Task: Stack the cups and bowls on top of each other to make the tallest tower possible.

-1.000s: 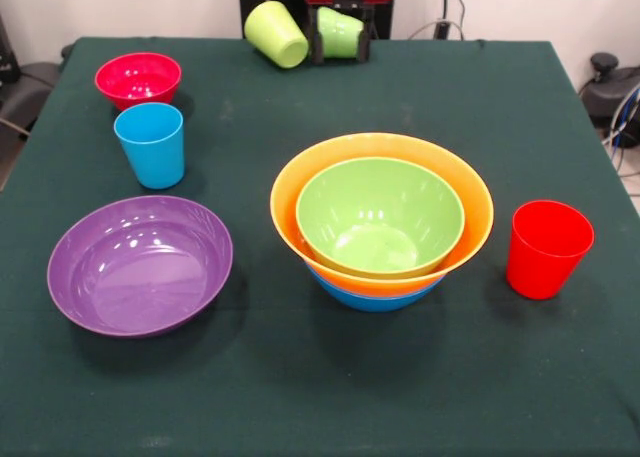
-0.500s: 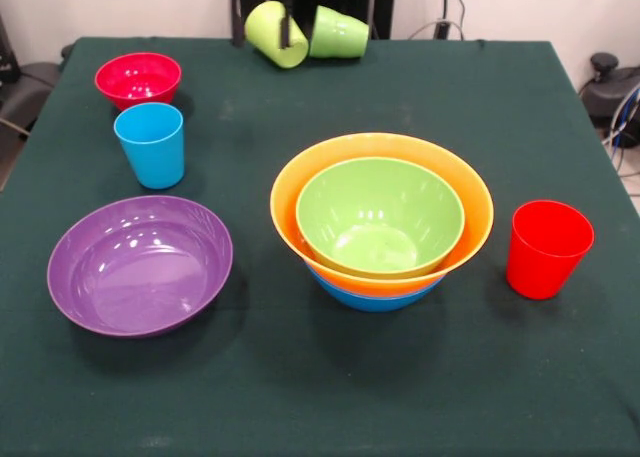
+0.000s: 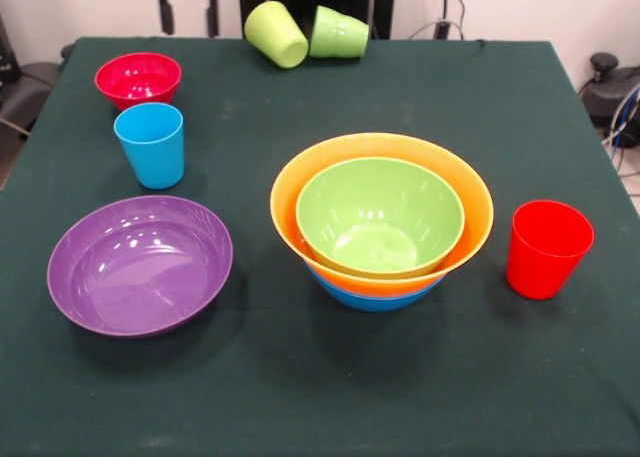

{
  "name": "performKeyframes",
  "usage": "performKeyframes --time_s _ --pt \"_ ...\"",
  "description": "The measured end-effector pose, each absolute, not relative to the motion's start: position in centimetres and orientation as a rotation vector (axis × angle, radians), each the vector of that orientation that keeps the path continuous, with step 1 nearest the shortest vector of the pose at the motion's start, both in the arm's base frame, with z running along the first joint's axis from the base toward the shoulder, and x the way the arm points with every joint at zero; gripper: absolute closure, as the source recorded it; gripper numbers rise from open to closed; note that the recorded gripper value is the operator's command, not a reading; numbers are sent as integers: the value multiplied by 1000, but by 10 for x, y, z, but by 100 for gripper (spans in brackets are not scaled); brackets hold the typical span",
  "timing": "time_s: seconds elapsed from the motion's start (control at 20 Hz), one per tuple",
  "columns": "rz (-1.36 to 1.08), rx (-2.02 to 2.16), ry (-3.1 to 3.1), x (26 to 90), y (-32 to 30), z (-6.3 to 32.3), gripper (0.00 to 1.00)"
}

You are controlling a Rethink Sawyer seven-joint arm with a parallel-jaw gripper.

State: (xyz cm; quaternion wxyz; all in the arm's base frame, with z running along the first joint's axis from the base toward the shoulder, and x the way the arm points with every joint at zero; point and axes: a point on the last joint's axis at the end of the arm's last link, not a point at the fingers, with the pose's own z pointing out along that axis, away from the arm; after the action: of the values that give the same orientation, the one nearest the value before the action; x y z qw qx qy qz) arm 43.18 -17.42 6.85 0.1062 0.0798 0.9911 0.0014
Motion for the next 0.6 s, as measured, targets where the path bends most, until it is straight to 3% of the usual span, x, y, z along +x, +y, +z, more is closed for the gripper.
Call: performKeyframes --time_s 0.35,0.6 --pt "64 82 3003 432 -210 51 0" --pt "134 -124 2999 448 -202 33 0"
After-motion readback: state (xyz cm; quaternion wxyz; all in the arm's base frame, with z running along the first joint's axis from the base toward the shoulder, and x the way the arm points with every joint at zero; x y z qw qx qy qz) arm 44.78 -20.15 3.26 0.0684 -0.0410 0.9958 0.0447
